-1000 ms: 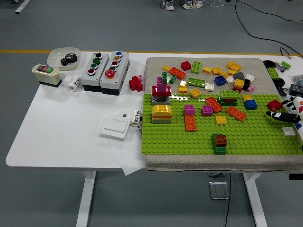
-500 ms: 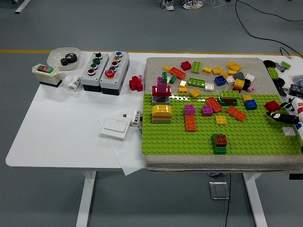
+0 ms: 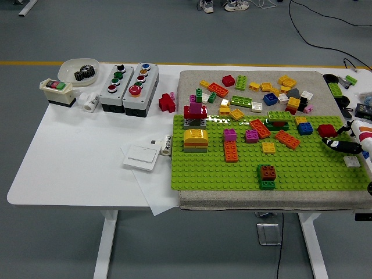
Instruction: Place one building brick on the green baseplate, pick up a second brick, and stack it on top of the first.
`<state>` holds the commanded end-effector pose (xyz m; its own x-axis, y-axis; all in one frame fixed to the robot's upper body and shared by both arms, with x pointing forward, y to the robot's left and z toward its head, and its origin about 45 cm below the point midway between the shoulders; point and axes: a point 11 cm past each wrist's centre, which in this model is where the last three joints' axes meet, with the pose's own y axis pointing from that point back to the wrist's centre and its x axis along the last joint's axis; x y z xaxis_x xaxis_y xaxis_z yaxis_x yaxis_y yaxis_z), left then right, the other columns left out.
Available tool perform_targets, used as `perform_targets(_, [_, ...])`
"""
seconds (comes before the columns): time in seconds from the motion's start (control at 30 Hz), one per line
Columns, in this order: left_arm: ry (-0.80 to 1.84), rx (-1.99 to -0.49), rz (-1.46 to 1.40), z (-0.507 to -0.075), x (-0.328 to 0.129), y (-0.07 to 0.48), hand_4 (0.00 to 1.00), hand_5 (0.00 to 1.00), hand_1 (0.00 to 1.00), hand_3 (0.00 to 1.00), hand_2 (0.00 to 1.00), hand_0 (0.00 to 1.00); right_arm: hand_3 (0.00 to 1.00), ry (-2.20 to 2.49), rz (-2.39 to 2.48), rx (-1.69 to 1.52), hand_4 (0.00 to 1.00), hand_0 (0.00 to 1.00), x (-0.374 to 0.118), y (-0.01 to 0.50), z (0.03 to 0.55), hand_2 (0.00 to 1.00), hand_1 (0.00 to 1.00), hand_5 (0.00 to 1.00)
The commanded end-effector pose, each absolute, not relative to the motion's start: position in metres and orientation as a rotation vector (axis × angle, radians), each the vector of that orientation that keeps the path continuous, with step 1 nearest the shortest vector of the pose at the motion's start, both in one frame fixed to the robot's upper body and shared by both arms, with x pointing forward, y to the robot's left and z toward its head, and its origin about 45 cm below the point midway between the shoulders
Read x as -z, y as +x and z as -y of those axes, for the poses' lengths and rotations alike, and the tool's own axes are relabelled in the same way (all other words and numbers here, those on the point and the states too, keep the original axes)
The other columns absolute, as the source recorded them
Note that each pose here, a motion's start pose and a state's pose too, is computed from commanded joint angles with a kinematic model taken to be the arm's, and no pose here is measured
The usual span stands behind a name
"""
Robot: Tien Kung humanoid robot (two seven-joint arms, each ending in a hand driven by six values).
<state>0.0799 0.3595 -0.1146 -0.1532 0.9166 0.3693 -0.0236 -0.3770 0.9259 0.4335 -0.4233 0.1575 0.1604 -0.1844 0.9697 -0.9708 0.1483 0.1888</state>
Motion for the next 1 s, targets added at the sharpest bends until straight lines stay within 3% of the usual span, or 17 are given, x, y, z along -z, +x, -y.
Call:
perform_targets(0.73, [1.392,-1.618,-1.081,-0.360,0.116,0.070,0.659,0.673,0.760,0.595,0.755,0.784,0.558,1.351,1.160,-1.021,0.856,0.495,-0.161,0.425,0.396,0.605,0.544,0.714])
perform_targets(1.0, [1.399,-1.615,-1.080,-0.361,0.116,0.069,0.659,0.675,0.759,0.595,0.754,0.783,0.543,1.265,1.253,-1.063,0.839,0.432,-0.175,0.428,0.402,0.578,0.516,0.689])
